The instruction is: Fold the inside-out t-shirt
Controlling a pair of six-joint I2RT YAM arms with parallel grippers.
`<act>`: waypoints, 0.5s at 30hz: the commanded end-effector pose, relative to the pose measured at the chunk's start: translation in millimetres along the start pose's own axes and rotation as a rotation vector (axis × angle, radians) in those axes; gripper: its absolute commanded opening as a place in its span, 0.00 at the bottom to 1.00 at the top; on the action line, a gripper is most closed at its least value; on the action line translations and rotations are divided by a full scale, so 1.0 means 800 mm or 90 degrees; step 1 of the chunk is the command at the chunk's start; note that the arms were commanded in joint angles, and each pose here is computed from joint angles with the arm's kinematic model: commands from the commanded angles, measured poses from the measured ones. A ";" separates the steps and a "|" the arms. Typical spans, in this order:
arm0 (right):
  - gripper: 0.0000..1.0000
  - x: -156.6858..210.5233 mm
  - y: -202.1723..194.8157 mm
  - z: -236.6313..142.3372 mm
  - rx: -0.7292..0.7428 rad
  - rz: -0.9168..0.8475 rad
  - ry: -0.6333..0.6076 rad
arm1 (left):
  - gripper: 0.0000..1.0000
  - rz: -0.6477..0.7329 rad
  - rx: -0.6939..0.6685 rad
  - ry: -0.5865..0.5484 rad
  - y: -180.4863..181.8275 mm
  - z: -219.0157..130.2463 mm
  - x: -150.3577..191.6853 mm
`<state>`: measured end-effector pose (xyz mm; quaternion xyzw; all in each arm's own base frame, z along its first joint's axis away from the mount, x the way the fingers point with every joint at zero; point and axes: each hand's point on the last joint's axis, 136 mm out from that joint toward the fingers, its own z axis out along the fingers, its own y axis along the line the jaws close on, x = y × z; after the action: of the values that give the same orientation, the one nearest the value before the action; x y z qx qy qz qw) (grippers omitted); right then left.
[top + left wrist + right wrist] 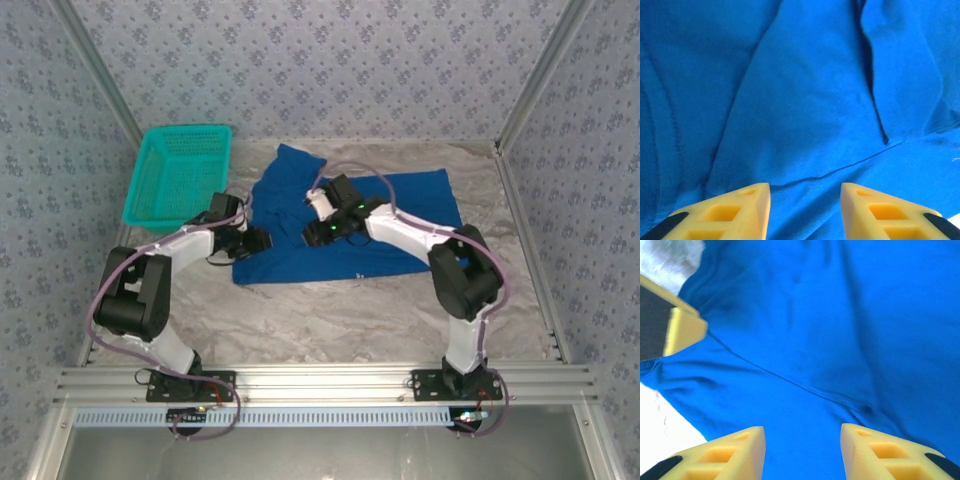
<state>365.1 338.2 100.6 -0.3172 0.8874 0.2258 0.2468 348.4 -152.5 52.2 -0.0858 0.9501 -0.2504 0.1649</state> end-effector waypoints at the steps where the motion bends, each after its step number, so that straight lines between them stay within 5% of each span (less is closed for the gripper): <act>1: 0.45 -0.038 0.007 0.014 -0.026 -0.076 -0.038 | 0.40 -0.012 0.027 0.001 -0.001 0.005 0.001; 15: 0.44 0.014 0.010 0.090 0.021 -0.168 0.097 | 0.39 -0.016 0.003 0.029 0.022 0.019 0.013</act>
<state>380.4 376.9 47.9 -0.4176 0.8625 0.1754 0.2256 345.5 -148.3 33.5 -0.0967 0.9506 -0.2553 0.1476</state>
